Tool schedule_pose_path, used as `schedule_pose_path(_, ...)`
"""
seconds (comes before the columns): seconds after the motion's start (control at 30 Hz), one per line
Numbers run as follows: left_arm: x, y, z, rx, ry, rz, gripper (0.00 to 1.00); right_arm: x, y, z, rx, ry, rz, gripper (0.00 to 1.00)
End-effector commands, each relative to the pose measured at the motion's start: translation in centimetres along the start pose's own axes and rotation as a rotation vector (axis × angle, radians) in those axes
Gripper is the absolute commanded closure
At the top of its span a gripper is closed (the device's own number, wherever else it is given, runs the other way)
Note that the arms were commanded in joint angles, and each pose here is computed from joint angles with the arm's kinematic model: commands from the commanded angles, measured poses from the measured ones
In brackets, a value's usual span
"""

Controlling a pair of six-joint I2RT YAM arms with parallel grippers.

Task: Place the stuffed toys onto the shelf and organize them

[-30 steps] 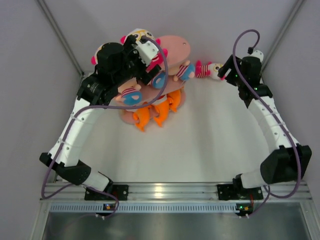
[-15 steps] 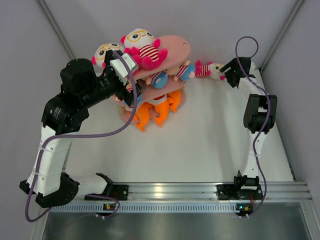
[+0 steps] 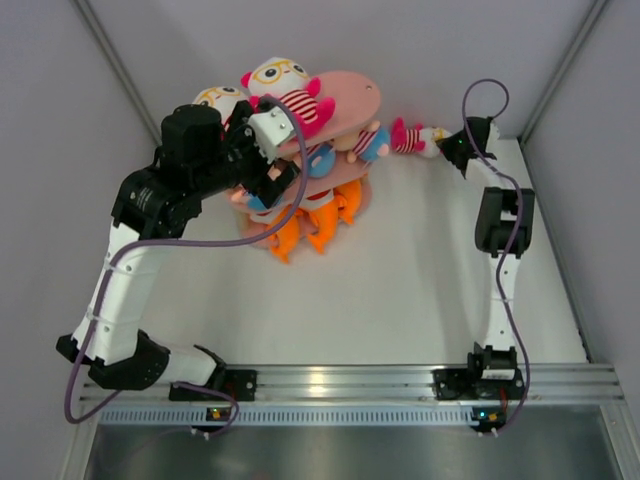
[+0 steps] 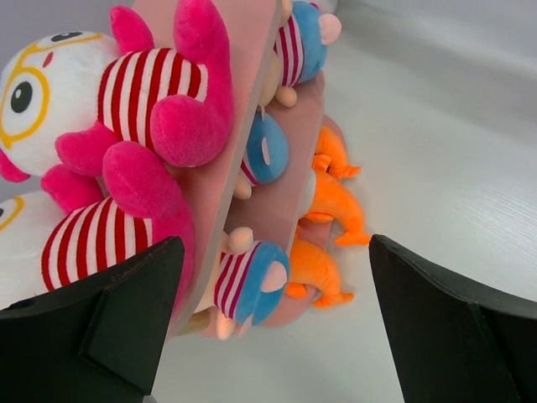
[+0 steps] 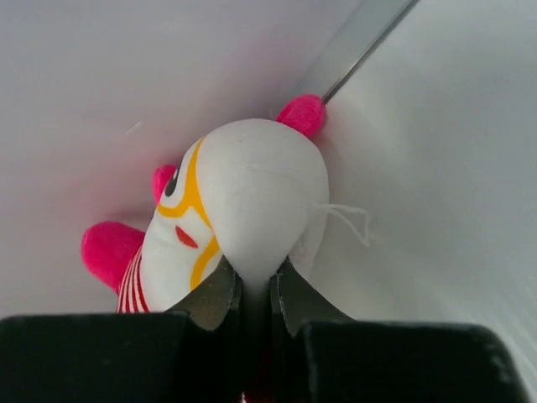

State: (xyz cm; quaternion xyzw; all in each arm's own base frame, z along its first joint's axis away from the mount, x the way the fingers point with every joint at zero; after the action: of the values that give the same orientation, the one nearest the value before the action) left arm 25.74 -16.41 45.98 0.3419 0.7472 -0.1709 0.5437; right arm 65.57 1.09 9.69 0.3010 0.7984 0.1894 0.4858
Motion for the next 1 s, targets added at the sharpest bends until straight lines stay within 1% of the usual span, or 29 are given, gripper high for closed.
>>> schedule_pose_path(0.0, -1.6, 0.0, -1.9, -0.019, -0.067, 0.008, 0.03, -2.1, 2.2, -3.9, -0.010, -0.060, -0.128, 1.00)
schedule_pose_path(0.03, -1.1, -0.3, -1.8, -0.003, -0.056, 0.005, 0.03, -5.4, 4.6, -7.5, -0.058, -0.137, -0.210, 1.00)
schedule_pose_path(0.07, -0.6, -0.5, -1.7, 0.013, -0.043, 0.011, 0.04, -4.2, 2.9, -8.9, -0.029, -0.096, -0.238, 1.00)
schedule_pose_path(0.1, 0.0, -0.7, -1.7, 0.033, -0.028, 0.038, 0.05, -4.7, 2.8, -10.8, -0.036, -0.100, -0.263, 1.00)
schedule_pose_path(0.13, 1.6, -1.2, -1.3, 0.066, 0.017, 0.052, 0.07, -7.9, 4.9, -15.9, -0.104, -0.169, -0.323, 1.00)
schedule_pose_path(0.17, 2.5, -1.4, -1.1, 0.084, 0.042, 0.062, 0.08, -6.0, 3.0, -17.6, -0.080, -0.103, -0.343, 1.00)
schedule_pose_path(0.2, 3.4, -2.0, -1.2, 0.105, 0.058, 0.085, 0.11, -6.1, 2.5, -19.7, -0.076, -0.084, -0.414, 1.00)
schedule_pose_path(0.23, 4.4, -2.4, -0.9, 0.122, 0.084, 0.101, 0.12, -7.4, 4.1, -23.9, -0.110, -0.119, -0.462, 1.00)
schedule_pose_path(0.27, 6.5, -3.3, -0.1, 0.172, 0.140, 0.117, 0.14, -5.0, 2.9, -25.5, -0.109, -0.013, -0.488, 1.00)
schedule_pose_path(0.3, 7.2, -4.2, 0.0, 0.221, 0.147, 0.171, 0.14, -4.2, 2.8, -27.0, -0.141, 0.012, -0.557, 1.00)
schedule_pose_path(0.33, 8.7, -5.0, -0.3, 0.261, 0.169, 0.198, 0.15, -2.8, 3.4, -29.9, -0.243, 0.059, -0.594, 1.00)
schedule_pose_path(0.37, 9.7, -6.1, -0.9, 0.337, 0.154, 0.260, 0.13, -1.7, 3.6, -32.9, -0.304, 0.112, -0.659, 1.00)
schedule_pose_path(0.4, 10.1, -6.6, -1.3, 0.373, 0.140, 0.294, 0.11, -0.8, 2.8, -34.2, -0.291, 0.154, -0.690, 1.00)
schedule_pose_path(0.43, 10.3, -7.3, -1.7, 0.415, 0.118, 0.319, 0.10, 0.8, 2.5, -35.7, -0.355, 0.219, -0.711, 1.00)
schedule_pose_path(0.47, 10.5, -7.8, -2.2, 0.453, 0.096, 0.341, 0.08, 1.9, 2.5, -37.2, -0.407, 0.252, -0.734, 1.00)
schedule_pose_path(0.5, 10.6, -8.6, -2.7, 0.511, 0.059, 0.371, 0.07, 2.6, 2.8, -39.8, -0.483, 0.250, -0.794, 1.00)
schedule_pose_path(0.53, 10.6, -9.0, -2.8, 0.538, 0.052, 0.370, 0.05, 4.4, 3.2, -41.6, -0.618, 0.293, -0.795, 1.00)
schedule_pose_path(0.57, 10.6, -9.5, -2.8, 0.566, 0.047, 0.363, 0.05, 5.0, 3.5, -42.9, -0.675, 0.293, -0.807, 1.00)
schedule_pose_path(0.6, 10.6, -10.2, -2.7, 0.611, 0.044, 0.346, 0.05, 5.1, 4.4, -45.3, -0.732, 0.245, -0.838, 1.00)
schedule_pose_path(0.67, 10.8, -11.5, -2.6, 0.678, 0.037, 0.369, 0.02, 5.8, 5.4, -47.3, -0.800, 0.214, -0.832, 1.00)
schedule_pose_path(0.7, 11.1, -12.1, -2.4, 0.714, 0.039, 0.381, 0.02, 5.9, 6.8, -49.2, -0.865, 0.180, -0.819, 1.00)
schedule_pose_path(0.73, 11.2, -12.8, -2.4, 0.745, 0.036, 0.399, 0.02, 6.0, 7.3, -49.9, -0.887, 0.173, -0.803, 1.00)
schedule_pose_path(0.83, 11.1, -15.1, -1.8, 0.837, 0.033, 0.467, 0.02, 6.6, 9.3, -51.8, -0.944, 0.182, -0.804, 1.00)
schedule_pose_path(0.97, 9.1, -17.0, -0.3, 0.847, 0.007, 0.619, 0.02, 7.9, 11.0, -53.1, -0.985, 0.212, -0.844, 1.00)
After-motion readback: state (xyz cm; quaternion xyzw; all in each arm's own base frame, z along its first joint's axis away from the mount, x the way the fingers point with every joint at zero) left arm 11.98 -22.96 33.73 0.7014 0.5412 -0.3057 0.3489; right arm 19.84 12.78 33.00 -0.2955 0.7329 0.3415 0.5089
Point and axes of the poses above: each gripper's point midway between its finger pads, its own z axis out along the fingers, its own y axis along the line the jaws close on, x = y × z, the point moved 5 cm from there along -z, back along the fingers, and after that the axes turned 15 degrees about -z, right-handed, at the moved point
